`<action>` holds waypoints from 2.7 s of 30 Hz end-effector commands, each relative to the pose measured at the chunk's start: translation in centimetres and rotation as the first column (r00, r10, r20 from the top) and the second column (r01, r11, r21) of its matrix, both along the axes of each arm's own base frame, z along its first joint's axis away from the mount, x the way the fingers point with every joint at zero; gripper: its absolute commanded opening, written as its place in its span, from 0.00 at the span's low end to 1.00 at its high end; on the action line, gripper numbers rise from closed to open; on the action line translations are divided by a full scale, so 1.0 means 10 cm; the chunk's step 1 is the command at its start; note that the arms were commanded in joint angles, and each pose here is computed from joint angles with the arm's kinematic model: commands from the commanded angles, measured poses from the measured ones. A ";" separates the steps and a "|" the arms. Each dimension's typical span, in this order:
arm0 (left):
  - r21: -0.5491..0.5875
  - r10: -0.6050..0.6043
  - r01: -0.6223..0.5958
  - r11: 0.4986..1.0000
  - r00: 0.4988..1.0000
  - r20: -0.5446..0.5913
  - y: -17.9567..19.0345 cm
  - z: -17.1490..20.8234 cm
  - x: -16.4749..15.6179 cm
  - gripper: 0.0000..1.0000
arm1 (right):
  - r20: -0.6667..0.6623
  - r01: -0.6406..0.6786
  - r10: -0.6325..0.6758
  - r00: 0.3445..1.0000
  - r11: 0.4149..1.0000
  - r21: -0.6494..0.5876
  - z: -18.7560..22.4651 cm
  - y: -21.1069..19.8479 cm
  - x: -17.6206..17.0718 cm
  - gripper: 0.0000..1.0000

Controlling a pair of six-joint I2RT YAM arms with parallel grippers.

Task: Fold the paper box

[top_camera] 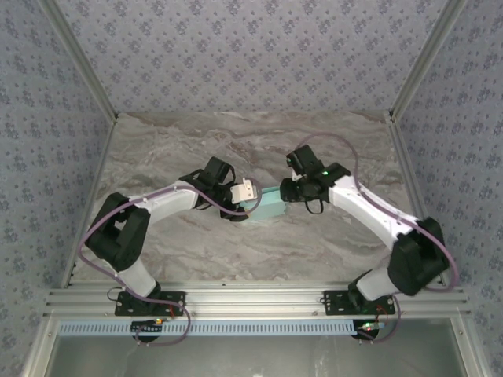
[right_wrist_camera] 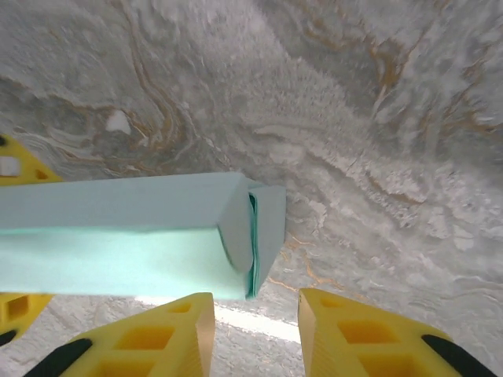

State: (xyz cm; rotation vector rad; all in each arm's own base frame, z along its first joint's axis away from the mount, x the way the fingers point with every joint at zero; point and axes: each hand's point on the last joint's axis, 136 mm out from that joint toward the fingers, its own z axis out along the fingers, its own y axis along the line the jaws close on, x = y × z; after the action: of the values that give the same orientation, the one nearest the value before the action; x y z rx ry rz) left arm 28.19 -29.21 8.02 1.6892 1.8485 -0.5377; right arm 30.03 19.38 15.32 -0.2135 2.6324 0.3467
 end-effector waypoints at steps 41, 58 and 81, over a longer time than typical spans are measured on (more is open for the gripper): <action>0.030 -0.271 0.271 0.962 0.963 -0.005 0.02 0.02 -0.16 0.56 | 0.170 -0.858 0.983 0.076 0.151 -0.491 -0.32 0.34 -0.39 0.70; -0.047 -0.210 0.212 0.976 0.977 0.033 0.03 0.22 -0.07 0.62 | 0.091 -0.847 0.983 0.160 0.184 -0.499 -0.54 0.22 -0.24 0.36; -0.459 0.528 -0.488 0.742 0.848 -0.048 0.46 1.04 0.22 0.76 | 0.175 -0.762 0.891 0.418 0.449 -0.466 -0.44 0.19 -0.08 0.29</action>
State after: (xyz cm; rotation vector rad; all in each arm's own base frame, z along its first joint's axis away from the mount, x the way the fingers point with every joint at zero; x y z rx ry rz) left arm 28.68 -24.19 16.86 1.0773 1.8086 -0.5784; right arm 29.13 21.45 10.88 -1.6660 1.8780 0.1492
